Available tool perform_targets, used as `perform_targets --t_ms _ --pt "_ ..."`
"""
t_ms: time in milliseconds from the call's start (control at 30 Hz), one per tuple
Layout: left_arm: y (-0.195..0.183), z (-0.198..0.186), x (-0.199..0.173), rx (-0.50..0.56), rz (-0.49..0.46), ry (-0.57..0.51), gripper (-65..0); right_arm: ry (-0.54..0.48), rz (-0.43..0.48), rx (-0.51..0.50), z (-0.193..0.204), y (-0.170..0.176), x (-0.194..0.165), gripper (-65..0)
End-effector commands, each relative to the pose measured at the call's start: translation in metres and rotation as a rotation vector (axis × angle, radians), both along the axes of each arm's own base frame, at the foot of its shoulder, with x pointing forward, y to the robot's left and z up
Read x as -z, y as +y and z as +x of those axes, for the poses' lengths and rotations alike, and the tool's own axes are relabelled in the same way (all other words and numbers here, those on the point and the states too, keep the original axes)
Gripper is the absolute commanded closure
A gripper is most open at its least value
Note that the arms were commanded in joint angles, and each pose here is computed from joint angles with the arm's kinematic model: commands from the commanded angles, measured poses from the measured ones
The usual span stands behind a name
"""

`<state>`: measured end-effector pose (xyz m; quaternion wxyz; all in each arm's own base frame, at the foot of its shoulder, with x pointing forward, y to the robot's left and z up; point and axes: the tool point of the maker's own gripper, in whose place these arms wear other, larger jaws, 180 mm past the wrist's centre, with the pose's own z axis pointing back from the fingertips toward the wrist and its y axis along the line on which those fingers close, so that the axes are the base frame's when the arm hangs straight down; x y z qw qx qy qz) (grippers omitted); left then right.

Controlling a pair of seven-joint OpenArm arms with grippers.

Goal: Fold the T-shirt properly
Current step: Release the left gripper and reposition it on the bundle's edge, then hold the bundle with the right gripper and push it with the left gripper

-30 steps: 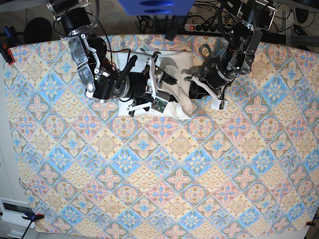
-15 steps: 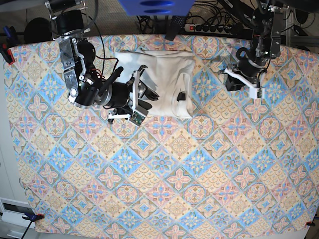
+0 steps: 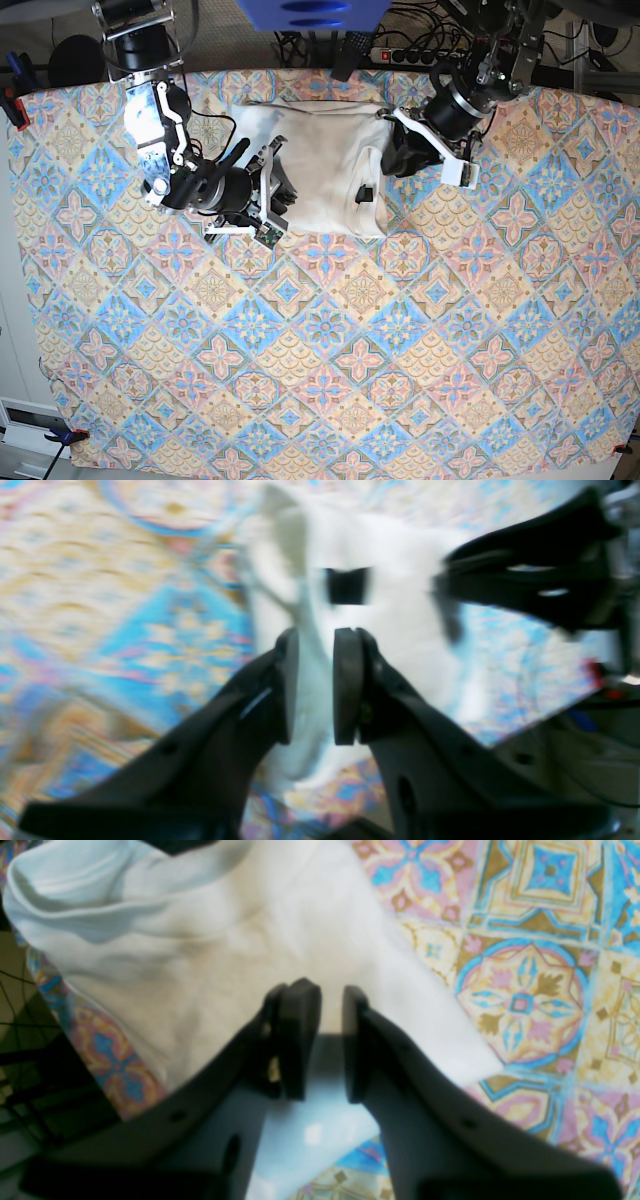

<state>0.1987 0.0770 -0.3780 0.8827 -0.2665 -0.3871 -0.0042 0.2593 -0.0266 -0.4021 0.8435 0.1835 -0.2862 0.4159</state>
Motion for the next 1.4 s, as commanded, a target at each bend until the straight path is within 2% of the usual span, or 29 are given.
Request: perform_targets --t_ms 0,100,167,367,467,600,833,900,967,1000,1100,1167,1367 --pt "0.003 -0.001 -0.005 0.005 0.006 -0.018 -12.1 -0.037 0.023 -0.002 0.008 0.002 -0.011 -11.3" --pt "0.004 -0.01 0.0 0.007 0.009 0.005 -12.2 -0.043 0.025 -0.002 0.009 0.002 -0.013 -11.3" --pt "0.004 -0.016 0.002 0.009 0.011 0.02 -16.4 -0.046 0.026 -0.002 0.009 0.002 -0.013 -11.3" --pt "0.011 -0.029 0.008 0.027 0.037 0.049 -48.7 -0.045 0.027 -0.002 0.009 0.003 -0.014 -11.3" --pt "0.011 -0.026 0.008 0.028 0.039 0.044 -58.2 -0.045 0.029 -0.002 0.009 0.003 -0.014 -11.3" --pt "0.012 -0.023 0.014 0.041 0.054 0.068 -58.4 -0.045 0.029 -0.004 0.009 0.003 -0.014 -11.3" --pt "-0.018 -0.022 0.024 0.134 0.033 0.1 -58.2 -0.044 0.03 -0.004 0.009 0.003 -0.014 -11.3" --pt "-0.021 -0.022 0.037 0.15 0.038 0.127 -54.8 -0.044 0.03 -0.004 0.009 0.003 -0.014 -11.3" --pt "-0.028 -0.024 0.046 0.176 0.039 0.148 -47.9 -0.044 0.03 -0.004 0.009 0.003 -0.014 -11.3" --pt "-0.033 -0.025 0.048 0.191 0.036 0.15 -42.3 -0.044 0.029 -0.004 0.009 0.003 -0.014 -11.3" --pt "-0.036 -0.028 0.049 0.2 0.032 0.156 -19.3 -0.045 0.027 -0.003 0.009 0.002 -0.014 -11.3" --pt "-0.036 -0.027 0.048 0.197 0.031 0.153 -0.4 -0.045 0.027 -0.003 0.009 0.002 -0.014 -11.3" --pt "-0.04 -0.034 0.039 0.203 0.012 0.143 0.0 -0.045 0.027 -0.003 0.009 0.002 -0.014 -11.3"
